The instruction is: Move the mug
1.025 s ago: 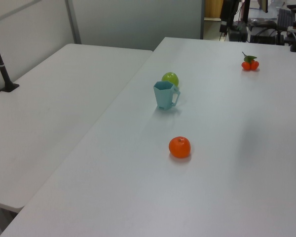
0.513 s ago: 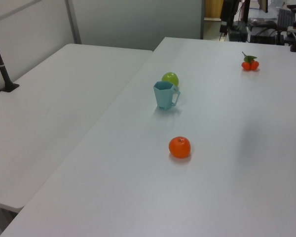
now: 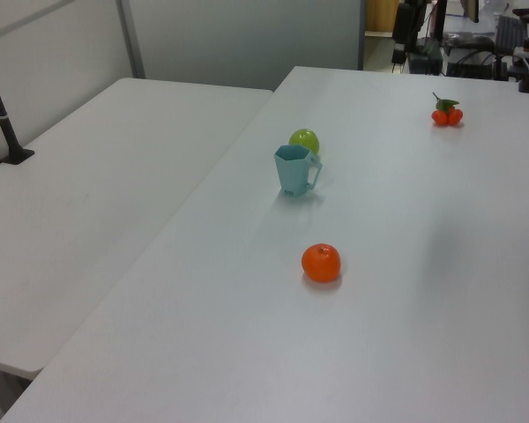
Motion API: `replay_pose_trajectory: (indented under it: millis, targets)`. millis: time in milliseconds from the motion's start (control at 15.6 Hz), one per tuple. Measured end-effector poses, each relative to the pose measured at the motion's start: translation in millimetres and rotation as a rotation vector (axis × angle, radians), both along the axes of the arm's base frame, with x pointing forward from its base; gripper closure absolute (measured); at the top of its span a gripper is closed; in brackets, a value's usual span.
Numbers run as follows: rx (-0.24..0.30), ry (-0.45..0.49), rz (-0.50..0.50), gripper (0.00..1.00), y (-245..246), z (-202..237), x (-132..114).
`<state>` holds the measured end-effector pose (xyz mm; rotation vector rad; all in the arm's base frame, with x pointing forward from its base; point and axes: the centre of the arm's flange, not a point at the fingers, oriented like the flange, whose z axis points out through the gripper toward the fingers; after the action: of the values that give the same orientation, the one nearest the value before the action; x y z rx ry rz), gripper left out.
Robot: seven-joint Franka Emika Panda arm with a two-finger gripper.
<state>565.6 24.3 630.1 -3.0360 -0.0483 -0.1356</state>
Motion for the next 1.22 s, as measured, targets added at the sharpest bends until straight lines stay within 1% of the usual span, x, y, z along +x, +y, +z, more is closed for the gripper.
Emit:
replay_pose_trajectory:
  millis: [64, 128, 192, 256, 320, 384, 513, 897, 1218]
  targets:
    - [0.000, 0.001, 0.000, 0.00, 0, -2, 1]
    - [0.000, 0.004, 0.000, 0.03, 0, -4, 3]
    - [0.000, 0.009, -0.001, 0.07, 0, -7, 4]
    - [0.000, 0.014, -0.001, 0.07, 0, -10, 6]
    - [0.000, 0.017, -0.001, 0.11, 0, -12, 7]
    - [0.000, 0.013, -0.003, 0.11, 0, -14, 10]
    - [0.002, -0.013, -0.022, 0.18, 0, -19, 18]
    - [0.011, -0.099, -0.092, 0.19, -1, -48, 54]
    - [-0.014, -0.124, -0.153, 0.23, 2, -76, 75]
